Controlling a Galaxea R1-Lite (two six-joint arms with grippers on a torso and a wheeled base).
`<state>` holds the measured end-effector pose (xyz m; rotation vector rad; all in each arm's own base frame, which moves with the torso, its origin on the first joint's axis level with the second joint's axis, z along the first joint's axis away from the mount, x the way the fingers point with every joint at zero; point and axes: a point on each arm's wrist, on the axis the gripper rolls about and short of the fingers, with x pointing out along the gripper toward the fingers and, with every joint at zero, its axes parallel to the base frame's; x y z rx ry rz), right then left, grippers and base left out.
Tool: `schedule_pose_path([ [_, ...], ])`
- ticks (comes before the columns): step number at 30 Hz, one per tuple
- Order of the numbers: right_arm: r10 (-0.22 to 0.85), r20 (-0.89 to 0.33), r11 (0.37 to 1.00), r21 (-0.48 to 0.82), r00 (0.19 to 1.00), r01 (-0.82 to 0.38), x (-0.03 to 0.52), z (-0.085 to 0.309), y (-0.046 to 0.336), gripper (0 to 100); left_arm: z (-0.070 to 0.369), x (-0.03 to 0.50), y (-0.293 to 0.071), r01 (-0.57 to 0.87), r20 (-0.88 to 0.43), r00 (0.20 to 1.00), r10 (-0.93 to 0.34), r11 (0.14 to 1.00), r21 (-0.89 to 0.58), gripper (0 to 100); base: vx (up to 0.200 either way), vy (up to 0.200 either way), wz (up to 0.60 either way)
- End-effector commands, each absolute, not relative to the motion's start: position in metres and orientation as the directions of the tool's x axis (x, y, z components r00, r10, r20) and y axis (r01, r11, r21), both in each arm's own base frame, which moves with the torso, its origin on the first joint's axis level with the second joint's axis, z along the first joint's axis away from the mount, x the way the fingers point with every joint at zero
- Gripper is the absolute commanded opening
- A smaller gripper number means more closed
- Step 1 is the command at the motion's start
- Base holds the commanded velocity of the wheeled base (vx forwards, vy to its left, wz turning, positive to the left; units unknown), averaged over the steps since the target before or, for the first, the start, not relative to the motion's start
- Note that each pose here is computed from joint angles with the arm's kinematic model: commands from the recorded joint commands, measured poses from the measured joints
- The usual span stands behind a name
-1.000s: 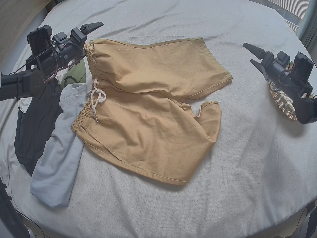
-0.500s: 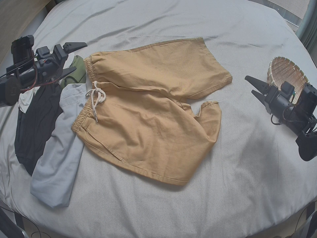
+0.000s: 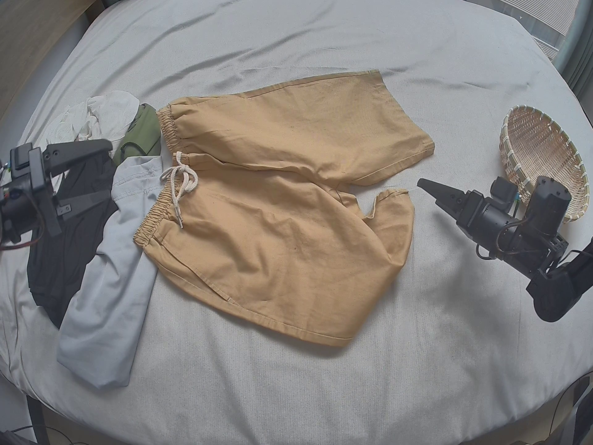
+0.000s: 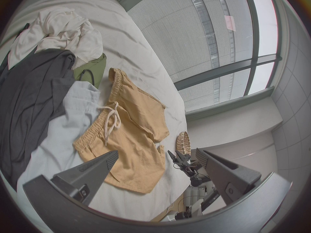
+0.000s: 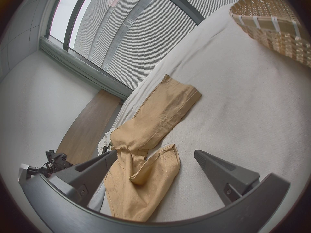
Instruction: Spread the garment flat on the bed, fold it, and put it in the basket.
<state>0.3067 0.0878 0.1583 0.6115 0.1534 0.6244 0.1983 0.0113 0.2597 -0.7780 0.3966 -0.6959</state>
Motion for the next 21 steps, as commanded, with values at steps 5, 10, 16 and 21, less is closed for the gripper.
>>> schedule_pose_path([
  [5, 0.609, 0.043, 0.635, 0.572, 0.792, -0.519, 0.337, 0.145, 0.106, 100, 0.252, 0.155, 0.001, 0.487, -0.006, 0.685, -0.728, 0.465, -0.74, 100, 0.0, 0.0, 0.0],
  [10, 0.628, 0.036, 0.633, 0.558, 0.777, -0.537, 0.343, 0.141, 0.117, 100, 0.25, 0.15, 0.001, 0.495, 0.005, 0.685, -0.728, 0.46, -0.737, 100, 0.0, 0.0, 0.0],
  [16, 0.634, 0.017, 0.64, 0.549, 0.773, -0.538, 0.346, 0.131, 0.122, 0, 0.245, 0.146, 0.0, 0.487, -0.001, 0.686, -0.727, 0.461, -0.742, 100, 0.0, 0.0, 0.0],
  [21, 0.632, 0.067, 0.636, 0.523, 0.772, -0.567, 0.343, 0.137, 0.12, 0, 0.24, 0.146, 0.0, 0.477, -0.009, 0.686, -0.727, 0.459, -0.749, 100, 0.0, 0.0, 0.0],
])
